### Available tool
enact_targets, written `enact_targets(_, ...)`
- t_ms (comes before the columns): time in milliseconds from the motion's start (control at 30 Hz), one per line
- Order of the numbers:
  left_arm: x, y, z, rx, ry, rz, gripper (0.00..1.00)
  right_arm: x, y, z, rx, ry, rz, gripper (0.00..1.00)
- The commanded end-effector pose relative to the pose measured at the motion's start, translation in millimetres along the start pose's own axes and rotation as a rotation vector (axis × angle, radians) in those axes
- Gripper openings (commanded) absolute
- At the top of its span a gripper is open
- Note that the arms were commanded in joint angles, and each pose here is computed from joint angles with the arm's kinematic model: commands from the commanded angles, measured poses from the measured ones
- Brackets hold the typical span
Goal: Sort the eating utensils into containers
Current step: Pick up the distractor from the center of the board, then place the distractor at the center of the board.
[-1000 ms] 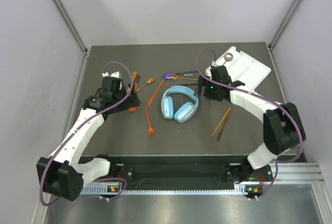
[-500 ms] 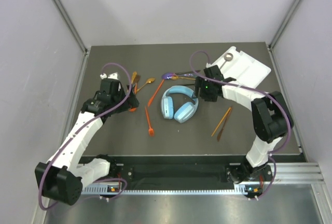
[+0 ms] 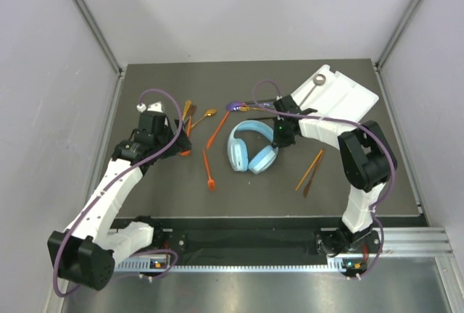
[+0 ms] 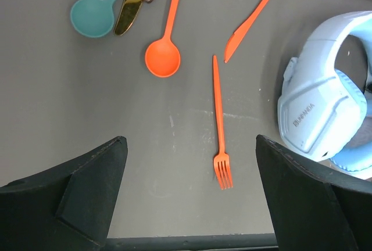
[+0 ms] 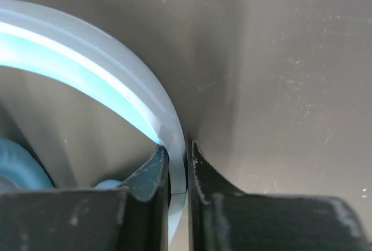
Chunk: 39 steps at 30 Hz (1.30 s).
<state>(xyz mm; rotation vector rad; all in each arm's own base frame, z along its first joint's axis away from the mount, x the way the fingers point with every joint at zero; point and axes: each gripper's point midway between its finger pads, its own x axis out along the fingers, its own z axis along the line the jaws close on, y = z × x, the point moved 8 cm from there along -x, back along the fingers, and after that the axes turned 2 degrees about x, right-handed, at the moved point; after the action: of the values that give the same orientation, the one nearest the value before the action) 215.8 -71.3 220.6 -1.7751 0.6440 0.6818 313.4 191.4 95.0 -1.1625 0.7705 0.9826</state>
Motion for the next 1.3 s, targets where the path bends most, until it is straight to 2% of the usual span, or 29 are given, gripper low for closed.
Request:
enact_targets(0,0.4,-3.1,0.6,-0.003,0.001,-0.037,0.96,-11.9,-9.2,15.2,-0.027,-0.044,-0.042,0.00)
enact_targets(167,4.0,1.1,1.5,-0.006,0.001,-0.027,0.96,-55.2,-24.2,34.8,-0.082,-0.109,-0.150,0.00)
enact_targets(367,7.1,0.4,1.0,-0.008,-0.003,-0.018,0.96,-135.7,-54.4,65.7,-0.194,-0.176,-0.324,0.00)
enact_targets(500,4.6,-1.6,4.0,-0.011,-0.033,-0.037,0.96,-184.1,-64.4,68.0,-0.272,-0.176,-0.451,0.00)
enact_targets(667,-14.4,-13.8,14.3,-0.053,-0.136,-0.144,0.97,-240.6,-62.5,52.5,-0.266,-0.153,-0.635,0.00)
enact_targets(833,-52.1,-41.9,13.9,-0.129,-0.145,-0.338,0.98,-289.6,-50.4,37.5,-0.239,-0.235,-0.847,0.00)
enact_targets(933,-66.0,-52.5,13.3,-0.146,-0.140,-0.409,0.98,-294.1,-51.5,34.9,-0.250,-0.219,-0.859,0.00)
enact_targets(1100,-81.1,-61.2,9.4,-0.139,-0.130,-0.408,0.98,-311.0,-53.7,43.4,-0.283,-0.271,-0.841,0.00)
enact_targets(1267,-103.5,-66.1,12.1,-0.124,-0.124,-0.461,0.98,-336.7,-49.1,35.9,-0.254,-0.287,-0.923,0.00)
